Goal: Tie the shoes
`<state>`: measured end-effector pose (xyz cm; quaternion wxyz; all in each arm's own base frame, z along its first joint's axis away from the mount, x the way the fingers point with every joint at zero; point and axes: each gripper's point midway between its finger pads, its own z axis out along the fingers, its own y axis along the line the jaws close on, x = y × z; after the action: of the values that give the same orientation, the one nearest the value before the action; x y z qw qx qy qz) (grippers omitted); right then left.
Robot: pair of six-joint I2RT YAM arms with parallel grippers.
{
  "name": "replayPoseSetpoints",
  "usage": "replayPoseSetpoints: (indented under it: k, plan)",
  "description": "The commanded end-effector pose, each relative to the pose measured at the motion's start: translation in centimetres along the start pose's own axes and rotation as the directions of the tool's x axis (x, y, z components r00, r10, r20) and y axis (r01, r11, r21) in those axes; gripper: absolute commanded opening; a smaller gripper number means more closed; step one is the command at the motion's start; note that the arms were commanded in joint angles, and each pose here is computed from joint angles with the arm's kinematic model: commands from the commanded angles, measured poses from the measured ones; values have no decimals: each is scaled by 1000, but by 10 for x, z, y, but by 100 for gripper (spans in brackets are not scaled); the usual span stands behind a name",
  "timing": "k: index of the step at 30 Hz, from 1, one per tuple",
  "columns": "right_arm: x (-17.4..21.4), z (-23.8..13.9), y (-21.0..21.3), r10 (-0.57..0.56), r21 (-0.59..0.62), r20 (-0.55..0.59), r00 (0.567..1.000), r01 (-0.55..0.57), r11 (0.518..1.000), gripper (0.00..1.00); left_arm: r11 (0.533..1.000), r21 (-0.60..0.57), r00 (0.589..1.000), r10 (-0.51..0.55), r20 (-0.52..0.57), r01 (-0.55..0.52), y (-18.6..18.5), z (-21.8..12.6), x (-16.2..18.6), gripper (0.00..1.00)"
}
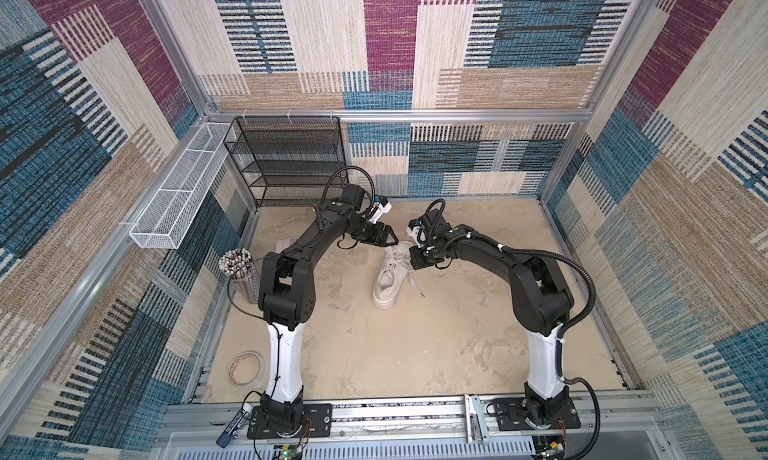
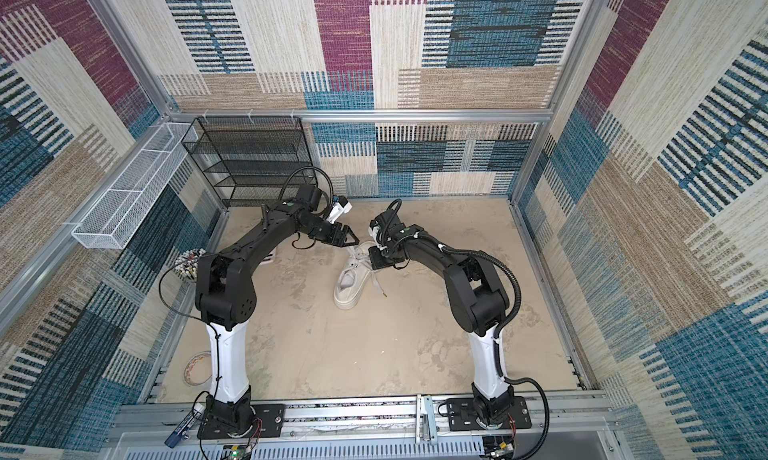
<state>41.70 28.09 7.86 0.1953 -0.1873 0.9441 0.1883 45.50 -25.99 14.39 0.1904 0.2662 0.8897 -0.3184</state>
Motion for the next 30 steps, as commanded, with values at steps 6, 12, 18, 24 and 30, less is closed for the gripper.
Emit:
replayPoseSetpoints:
  k: [6, 12, 18, 24, 30]
  plan:
    - [-6, -3, 4, 4, -16, 17, 1000, -4, 1000, 1, 992, -51, 985, 104, -137, -112, 2, 13, 23, 56]
    - [-3, -2, 3, 7, -17, 11, 1000, -7, 1000, 1, 993, -62, 984, 94, -152, -104, 3, 12, 26, 23]
    - [-2, -2, 3, 10, -17, 14, 1000, -10, 1000, 1, 993, -98, 988, 53, -142, -68, 10, 5, 25, 0]
    - [5, -1, 1, 23, -11, 2, 1000, -23, 1000, 0, 995, -92, 1000, -29, 8, 30, 14, -12, 5, 0]
    - [9, 2, -3, 46, 1, 2, 999, -46, 999, 0, 988, 23, 980, -156, 121, 154, 7, -15, 8, 0]
